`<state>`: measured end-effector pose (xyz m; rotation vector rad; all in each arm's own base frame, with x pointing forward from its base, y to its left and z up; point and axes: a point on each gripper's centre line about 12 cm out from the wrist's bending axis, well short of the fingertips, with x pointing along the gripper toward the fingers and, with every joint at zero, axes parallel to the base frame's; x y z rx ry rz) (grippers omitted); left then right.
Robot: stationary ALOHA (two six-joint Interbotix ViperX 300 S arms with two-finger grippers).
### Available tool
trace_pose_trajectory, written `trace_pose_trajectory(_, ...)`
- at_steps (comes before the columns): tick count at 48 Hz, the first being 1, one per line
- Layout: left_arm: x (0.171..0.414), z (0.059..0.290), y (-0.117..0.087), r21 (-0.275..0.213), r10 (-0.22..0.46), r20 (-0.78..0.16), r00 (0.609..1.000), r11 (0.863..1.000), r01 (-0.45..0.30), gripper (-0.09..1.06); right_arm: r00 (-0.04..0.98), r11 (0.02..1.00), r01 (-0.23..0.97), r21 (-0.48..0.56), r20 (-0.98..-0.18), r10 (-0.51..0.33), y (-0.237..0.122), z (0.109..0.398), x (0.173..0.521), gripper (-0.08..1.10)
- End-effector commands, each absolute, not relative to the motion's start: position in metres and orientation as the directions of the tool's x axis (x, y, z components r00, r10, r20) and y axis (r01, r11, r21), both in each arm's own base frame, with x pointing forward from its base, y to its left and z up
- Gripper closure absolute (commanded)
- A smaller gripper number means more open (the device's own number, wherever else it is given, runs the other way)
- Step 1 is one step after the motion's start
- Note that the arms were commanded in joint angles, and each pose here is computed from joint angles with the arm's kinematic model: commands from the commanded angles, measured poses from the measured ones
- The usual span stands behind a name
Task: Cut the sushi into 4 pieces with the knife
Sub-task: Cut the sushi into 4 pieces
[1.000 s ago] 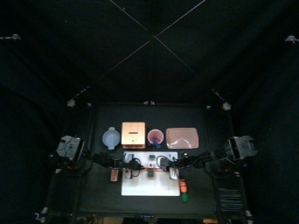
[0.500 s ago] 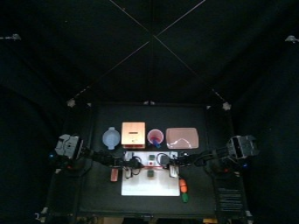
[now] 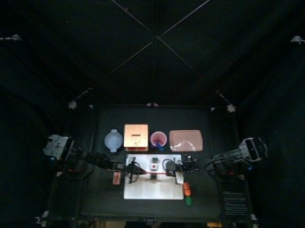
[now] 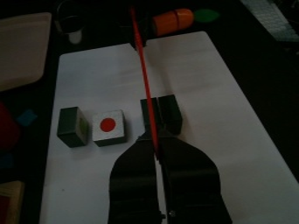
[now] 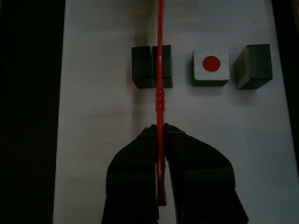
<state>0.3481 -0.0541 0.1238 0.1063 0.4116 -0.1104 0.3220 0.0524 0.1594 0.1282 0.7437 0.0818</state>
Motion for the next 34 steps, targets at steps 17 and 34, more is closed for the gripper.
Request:
trace_pose_trajectory(17,0.356,0.108,-0.056,0.074,-0.073,-0.433,0.898,0.99,0.116,0.89,0.737,0.989,-0.023,0.145,-0.666,0.114,0.052,0.156,0.337,0.97)
trace_pose_trajectory(34,0.355,0.093,-0.056,0.064,-0.06,-0.47,0.881,0.993,0.102,0.89,0.709,0.988,-0.01,0.152,-0.696,0.114,0.054,0.141,0.338,0.97)
